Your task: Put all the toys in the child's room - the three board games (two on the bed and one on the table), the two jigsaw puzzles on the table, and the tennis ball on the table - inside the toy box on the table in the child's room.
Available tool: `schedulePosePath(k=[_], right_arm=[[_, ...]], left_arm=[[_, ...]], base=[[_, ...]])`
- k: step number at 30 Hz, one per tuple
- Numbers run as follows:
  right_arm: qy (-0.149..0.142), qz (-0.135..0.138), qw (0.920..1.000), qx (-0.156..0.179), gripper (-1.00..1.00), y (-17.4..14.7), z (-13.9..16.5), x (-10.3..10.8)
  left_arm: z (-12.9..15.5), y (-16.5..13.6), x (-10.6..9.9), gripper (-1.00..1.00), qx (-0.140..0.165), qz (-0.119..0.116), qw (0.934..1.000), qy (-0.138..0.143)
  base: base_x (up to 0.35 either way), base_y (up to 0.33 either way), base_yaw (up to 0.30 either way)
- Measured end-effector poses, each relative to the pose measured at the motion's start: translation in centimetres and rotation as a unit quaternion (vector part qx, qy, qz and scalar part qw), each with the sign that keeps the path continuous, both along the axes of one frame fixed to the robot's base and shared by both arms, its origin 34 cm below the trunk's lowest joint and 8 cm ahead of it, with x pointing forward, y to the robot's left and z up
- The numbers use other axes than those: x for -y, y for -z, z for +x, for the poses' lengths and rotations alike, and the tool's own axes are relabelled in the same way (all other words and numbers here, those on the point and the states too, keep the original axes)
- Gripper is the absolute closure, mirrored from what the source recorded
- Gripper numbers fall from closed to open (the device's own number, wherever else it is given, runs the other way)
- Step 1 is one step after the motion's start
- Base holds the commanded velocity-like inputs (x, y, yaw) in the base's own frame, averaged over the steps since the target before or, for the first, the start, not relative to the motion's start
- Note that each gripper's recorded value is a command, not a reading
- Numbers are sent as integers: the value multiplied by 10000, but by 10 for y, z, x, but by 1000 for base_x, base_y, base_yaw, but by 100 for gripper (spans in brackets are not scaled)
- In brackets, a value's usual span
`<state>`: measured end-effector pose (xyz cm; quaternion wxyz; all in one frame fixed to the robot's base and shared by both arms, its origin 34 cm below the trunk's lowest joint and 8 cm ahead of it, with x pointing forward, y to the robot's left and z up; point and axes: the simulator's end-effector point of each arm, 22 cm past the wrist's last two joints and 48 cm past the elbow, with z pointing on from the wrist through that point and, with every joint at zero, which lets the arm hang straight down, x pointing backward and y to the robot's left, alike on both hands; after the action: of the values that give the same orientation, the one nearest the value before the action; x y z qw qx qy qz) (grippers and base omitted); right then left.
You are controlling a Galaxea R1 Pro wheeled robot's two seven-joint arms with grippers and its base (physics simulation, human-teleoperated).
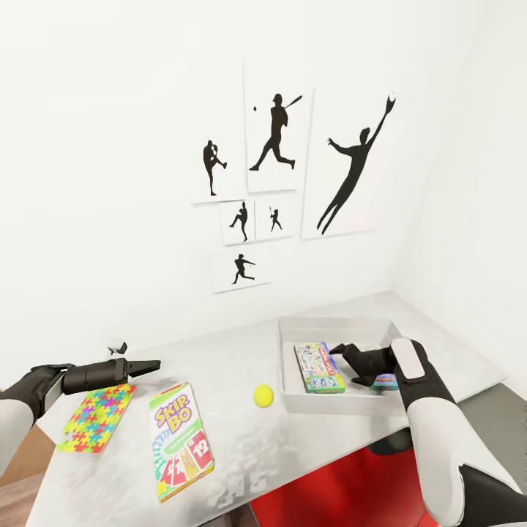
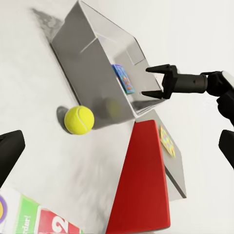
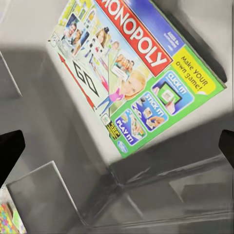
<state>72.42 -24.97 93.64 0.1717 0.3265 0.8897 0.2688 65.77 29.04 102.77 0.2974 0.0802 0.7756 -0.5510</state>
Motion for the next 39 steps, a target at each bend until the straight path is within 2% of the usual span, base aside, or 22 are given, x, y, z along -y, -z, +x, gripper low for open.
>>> schedulePosePath(k=[4, 8, 12, 18, 22, 26, 29, 34, 39], right_arm=[[55, 13, 9998, 210, -100, -15, 7, 4], [143, 42, 9980, 618, -100, -45, 19, 12], [242, 202, 9937, 1078, -100, -79, 28, 17], [248, 476, 9881, 1445, -100, -110, 32, 15], [192, 566, 9839, 1684, -100, -130, 35, 9], [-128, 541, 9752, 2141, -100, -167, 40, -11], [-657, 556, 9599, 2670, -100, -207, 40, -48], [-1149, 709, 9453, 2969, -100, -216, 17, -83], [-1360, 955, 9335, 3178, -100, -217, -8, -101]], left_arm=[[0, -3, 0, -100, 27, 0, 10000, 0], [0, -6, 0, -100, 56, 0, 10000, 0], [-1, -9, -1, -100, 85, 3, 10000, -3], [-1, -14, -1, -100, 130, 5, 9999, -5], [-1, -17, -1, -100, 159, 5, 9999, -5], [-1, -21, -1, -100, 189, 5, 9998, -6], [-2, -23, -2, -100, 213, 7, 9998, -12], [-2, -28, -3, -100, 254, 14, 9997, -23], [-3, -32, -4, -100, 294, 17, 9996, -23]], base=[[0, 0, -127], [0, 0, -135], [0, 0, -135], [0, 0, -125], [0, 0, -113], [0, 0, -108], [0, 0, -68], [0, 0, -22], [0, 0, -3]])
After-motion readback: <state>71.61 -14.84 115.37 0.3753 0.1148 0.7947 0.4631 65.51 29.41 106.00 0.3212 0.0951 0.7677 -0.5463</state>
